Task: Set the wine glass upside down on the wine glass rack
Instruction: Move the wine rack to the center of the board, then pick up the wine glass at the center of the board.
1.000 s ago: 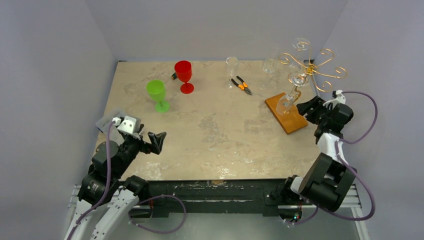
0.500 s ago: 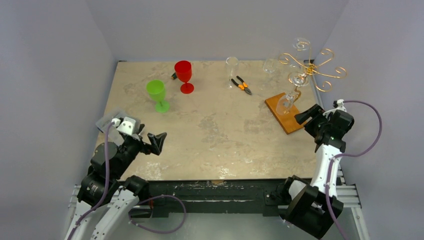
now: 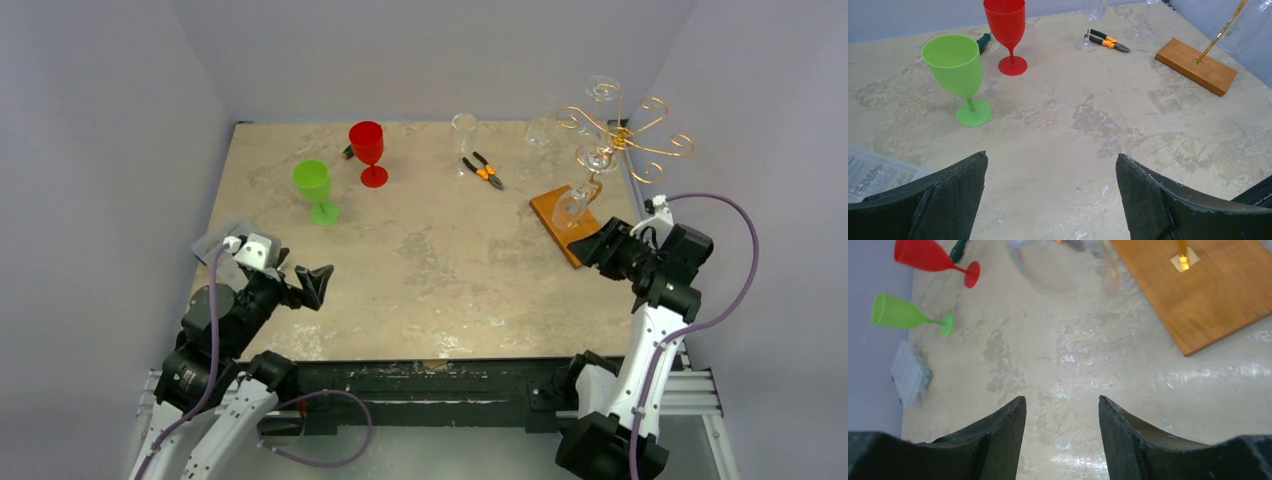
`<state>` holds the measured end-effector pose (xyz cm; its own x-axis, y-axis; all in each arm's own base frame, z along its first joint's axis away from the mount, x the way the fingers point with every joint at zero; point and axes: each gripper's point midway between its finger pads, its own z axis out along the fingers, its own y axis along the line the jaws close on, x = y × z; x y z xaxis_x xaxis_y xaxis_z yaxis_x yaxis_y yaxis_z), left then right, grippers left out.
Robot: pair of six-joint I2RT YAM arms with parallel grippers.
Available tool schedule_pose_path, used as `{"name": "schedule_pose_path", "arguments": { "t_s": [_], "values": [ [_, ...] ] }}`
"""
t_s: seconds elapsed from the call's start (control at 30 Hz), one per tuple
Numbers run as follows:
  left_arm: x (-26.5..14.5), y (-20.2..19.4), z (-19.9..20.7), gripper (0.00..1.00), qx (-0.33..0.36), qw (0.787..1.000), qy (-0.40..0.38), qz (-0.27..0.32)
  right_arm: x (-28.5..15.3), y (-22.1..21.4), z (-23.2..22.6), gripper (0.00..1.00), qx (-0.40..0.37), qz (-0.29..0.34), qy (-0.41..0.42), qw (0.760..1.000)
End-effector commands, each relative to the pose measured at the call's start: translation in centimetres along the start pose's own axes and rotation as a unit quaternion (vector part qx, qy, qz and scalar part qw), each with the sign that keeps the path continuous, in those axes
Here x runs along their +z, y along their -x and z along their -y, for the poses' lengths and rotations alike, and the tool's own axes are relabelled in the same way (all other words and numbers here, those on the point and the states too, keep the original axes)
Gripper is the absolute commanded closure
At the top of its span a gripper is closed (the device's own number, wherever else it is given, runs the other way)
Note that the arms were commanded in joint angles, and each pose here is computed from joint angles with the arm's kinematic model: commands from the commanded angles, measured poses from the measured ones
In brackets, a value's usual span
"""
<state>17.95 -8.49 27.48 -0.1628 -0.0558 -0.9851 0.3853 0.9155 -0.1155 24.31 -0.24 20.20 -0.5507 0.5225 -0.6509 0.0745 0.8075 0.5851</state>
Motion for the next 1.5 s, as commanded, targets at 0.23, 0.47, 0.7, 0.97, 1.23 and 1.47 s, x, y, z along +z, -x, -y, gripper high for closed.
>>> {"name": "schedule_pose_path", "arguments": {
  "t_s": [0.23, 0.47, 0.7, 0.97, 1.23, 1.47],
  "values": [
    [0.8, 0.3, -0.1, 0.04, -0.003, 1.0, 0.006, 0.003, -4.3, 0.1, -10.9, 0.44, -0.197, 0.004, 0.197, 0.96],
    [1.0, 0.1, -0.4, 0.04, -0.001, 1.0, 0.012, -0.001, -3.5, -0.7, -16.2, 0.44, -0.257, -0.025, 0.257, 0.931],
    [1.3, -0.3, -0.7, 0.04, 0.001, 1.0, 0.021, -0.012, -4.2, 0.4, -20.5, 0.44, -0.335, -0.039, 0.311, 0.888],
    [1.7, -0.7, -1.3, 0.04, 0.002, 0.999, 0.036, -0.023, -4.2, 1.0, -24.2, 0.42, -0.481, -0.049, 0.332, 0.81],
    [1.9, -0.9, -1.7, 0.04, 0.003, 0.998, 0.047, -0.03, -1.3, 4.2, -26.6, 0.39, -0.579, -0.021, 0.289, 0.762],
    [1.9, -0.9, -1.6, 0.04, 0.005, 0.998, 0.046, -0.03, 3.2, 7.6, -28.2, 0.4, -0.607, 0.003, 0.23, 0.761]
  ]
}}
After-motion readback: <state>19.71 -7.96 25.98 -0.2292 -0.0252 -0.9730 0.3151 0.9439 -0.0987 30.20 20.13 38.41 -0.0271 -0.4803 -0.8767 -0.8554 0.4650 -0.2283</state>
